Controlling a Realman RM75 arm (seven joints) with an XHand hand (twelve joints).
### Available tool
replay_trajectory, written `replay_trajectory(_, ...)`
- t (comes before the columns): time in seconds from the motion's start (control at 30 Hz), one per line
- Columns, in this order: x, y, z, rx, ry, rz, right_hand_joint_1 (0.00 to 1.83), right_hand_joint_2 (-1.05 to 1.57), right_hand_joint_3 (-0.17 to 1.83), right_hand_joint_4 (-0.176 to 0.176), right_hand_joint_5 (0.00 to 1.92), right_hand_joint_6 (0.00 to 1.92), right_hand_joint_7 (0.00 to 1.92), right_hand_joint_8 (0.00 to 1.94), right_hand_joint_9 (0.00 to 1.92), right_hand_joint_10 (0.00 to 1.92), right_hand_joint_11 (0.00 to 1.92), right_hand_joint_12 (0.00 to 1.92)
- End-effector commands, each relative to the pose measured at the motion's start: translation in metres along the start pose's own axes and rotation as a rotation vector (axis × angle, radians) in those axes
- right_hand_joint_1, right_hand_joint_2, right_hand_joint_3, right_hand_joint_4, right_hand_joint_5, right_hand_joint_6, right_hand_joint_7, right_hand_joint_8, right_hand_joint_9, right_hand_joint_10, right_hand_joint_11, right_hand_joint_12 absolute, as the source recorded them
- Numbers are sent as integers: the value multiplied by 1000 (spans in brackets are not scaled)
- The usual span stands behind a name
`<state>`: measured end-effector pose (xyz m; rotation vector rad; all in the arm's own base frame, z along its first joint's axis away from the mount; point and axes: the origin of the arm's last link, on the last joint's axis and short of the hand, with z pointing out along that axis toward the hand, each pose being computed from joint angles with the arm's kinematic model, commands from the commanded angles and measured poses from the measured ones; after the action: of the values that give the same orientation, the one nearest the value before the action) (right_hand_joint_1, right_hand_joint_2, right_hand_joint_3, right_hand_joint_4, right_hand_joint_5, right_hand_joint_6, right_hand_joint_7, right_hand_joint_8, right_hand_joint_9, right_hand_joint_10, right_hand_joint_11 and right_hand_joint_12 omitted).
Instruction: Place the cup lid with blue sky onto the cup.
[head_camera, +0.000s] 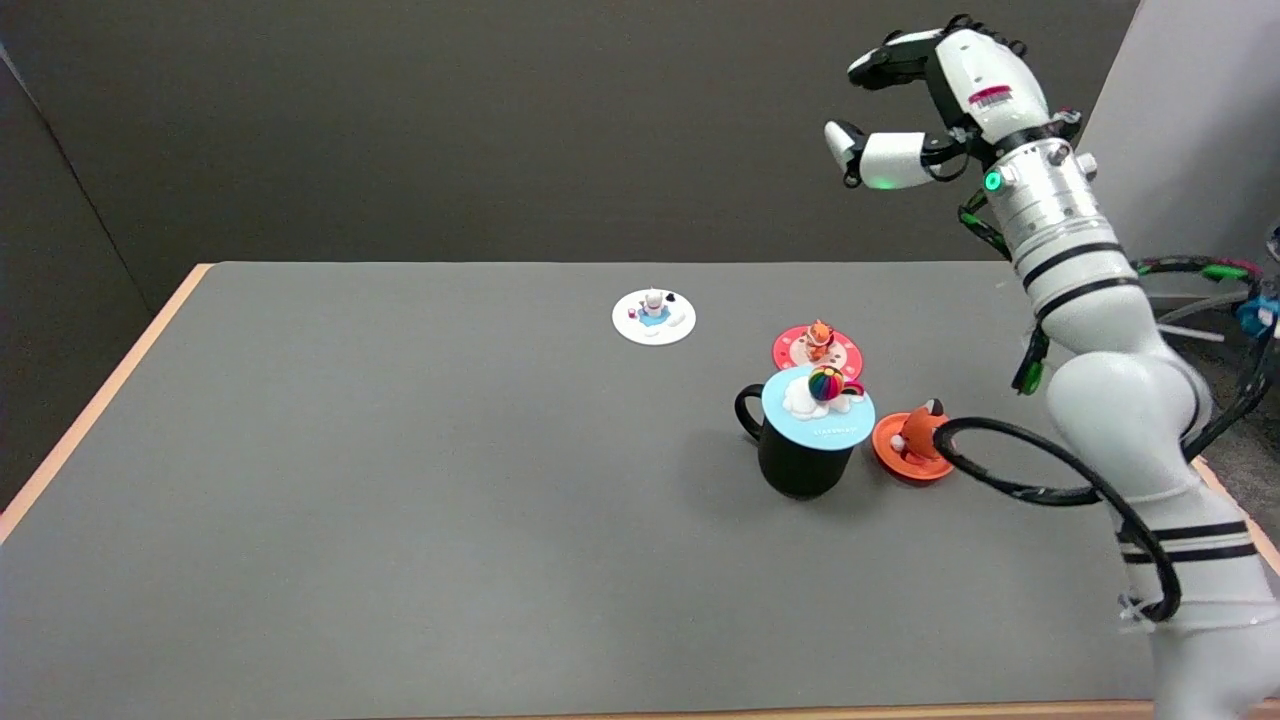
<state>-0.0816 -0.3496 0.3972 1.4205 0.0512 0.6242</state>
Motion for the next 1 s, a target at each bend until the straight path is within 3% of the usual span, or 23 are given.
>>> replay_trajectory(0.03,-24,73,-63,-285,180,290,690,465,901,-95,614,202,696,203,672,210,446,644)
replay_trajectory(0.23,-39,104,-82,-388,149,330,660,358,946,-79,498,190,565,187,549,197,484,379)
replay_trajectory(0.73,-41,150,-111,-518,163,337,618,289,947,-73,450,190,503,153,447,176,375,350)
replay_trajectory(1.0,-45,158,-129,-547,161,342,612,293,946,-68,466,193,517,154,445,174,372,346)
